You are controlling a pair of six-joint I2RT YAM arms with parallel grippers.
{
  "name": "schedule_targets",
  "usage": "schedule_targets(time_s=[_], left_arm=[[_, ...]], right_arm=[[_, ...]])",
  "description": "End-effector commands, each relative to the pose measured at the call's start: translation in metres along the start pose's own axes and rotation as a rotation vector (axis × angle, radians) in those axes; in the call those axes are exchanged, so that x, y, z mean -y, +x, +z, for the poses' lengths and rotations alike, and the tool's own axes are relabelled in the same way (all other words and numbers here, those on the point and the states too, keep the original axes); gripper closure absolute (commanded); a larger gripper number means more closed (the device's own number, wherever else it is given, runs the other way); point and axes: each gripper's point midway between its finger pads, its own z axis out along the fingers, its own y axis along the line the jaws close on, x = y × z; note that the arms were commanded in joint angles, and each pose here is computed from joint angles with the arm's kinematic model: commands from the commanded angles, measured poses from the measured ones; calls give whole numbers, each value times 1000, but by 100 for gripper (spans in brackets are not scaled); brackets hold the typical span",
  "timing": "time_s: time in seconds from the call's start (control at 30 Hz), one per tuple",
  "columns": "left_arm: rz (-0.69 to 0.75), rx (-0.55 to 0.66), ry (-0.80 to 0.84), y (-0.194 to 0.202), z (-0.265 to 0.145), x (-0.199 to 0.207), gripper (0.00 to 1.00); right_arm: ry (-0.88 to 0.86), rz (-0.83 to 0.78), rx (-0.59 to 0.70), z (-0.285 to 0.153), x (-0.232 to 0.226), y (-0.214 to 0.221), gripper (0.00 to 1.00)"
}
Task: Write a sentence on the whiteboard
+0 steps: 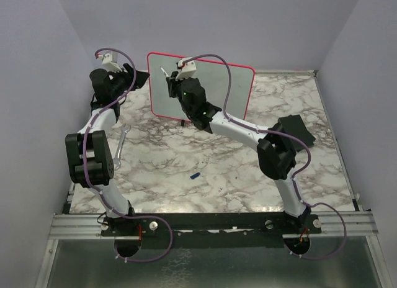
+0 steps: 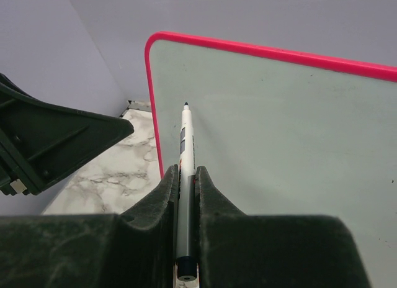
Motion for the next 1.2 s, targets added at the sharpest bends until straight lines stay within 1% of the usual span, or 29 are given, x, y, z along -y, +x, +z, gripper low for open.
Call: schedule_targets(time_s=[0.0, 0.47, 1.17], left_arm=[[4, -10, 23, 6, -1, -1, 46], [3, -14, 32, 8, 0, 0, 48], [7, -11, 42, 5, -1, 4, 49]], right_arm=[[32, -18, 9, 2, -2, 2, 100], [63, -34, 4, 7, 0, 7, 100], [63, -53, -24, 11, -6, 21, 100]])
